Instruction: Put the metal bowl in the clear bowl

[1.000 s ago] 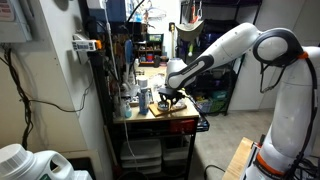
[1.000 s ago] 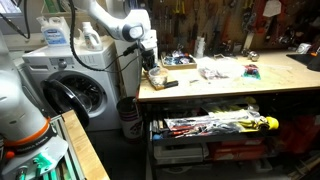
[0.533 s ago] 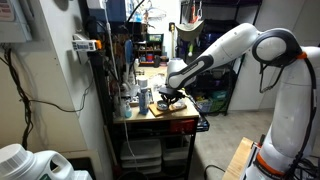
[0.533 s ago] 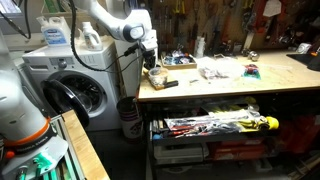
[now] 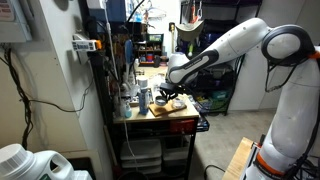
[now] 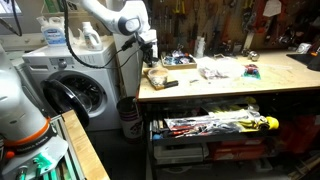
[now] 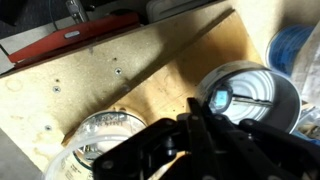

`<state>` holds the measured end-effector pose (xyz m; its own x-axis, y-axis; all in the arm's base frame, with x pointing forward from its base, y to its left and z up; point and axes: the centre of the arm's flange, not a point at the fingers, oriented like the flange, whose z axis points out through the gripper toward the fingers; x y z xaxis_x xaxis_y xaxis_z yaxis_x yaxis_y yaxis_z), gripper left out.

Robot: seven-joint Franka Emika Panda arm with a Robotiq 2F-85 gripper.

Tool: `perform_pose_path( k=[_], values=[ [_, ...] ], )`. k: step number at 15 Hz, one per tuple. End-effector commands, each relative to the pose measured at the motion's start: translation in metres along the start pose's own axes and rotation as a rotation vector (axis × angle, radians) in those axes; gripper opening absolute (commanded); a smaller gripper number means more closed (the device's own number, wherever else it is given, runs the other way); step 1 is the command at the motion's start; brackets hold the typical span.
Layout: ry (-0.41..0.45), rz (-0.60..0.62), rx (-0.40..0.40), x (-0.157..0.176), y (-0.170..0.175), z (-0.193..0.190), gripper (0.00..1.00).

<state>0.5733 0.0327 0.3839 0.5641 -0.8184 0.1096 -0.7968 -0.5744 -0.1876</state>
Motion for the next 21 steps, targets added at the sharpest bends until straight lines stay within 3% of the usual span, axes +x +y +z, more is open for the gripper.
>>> perform_pose_path(
  k=[1, 5, 7, 14, 17, 21],
  values=[
    [-0.023, -0.172, -0.002, -0.02, 0.03, -0.038, 0.01],
    [-0.026, -0.362, -0.073, -0.023, 0.066, -0.064, 0.01],
    [-0.012, -0.388, -0.103, -0.012, 0.087, -0.071, 0.01],
    [0.037, -0.3, -0.071, 0.047, 0.132, -0.071, 0.01],
    [0.059, -0.234, -0.05, 0.068, 0.134, -0.064, 0.01],
    [0.033, -0.247, -0.068, 0.074, 0.121, -0.043, 0.01]
  ],
)
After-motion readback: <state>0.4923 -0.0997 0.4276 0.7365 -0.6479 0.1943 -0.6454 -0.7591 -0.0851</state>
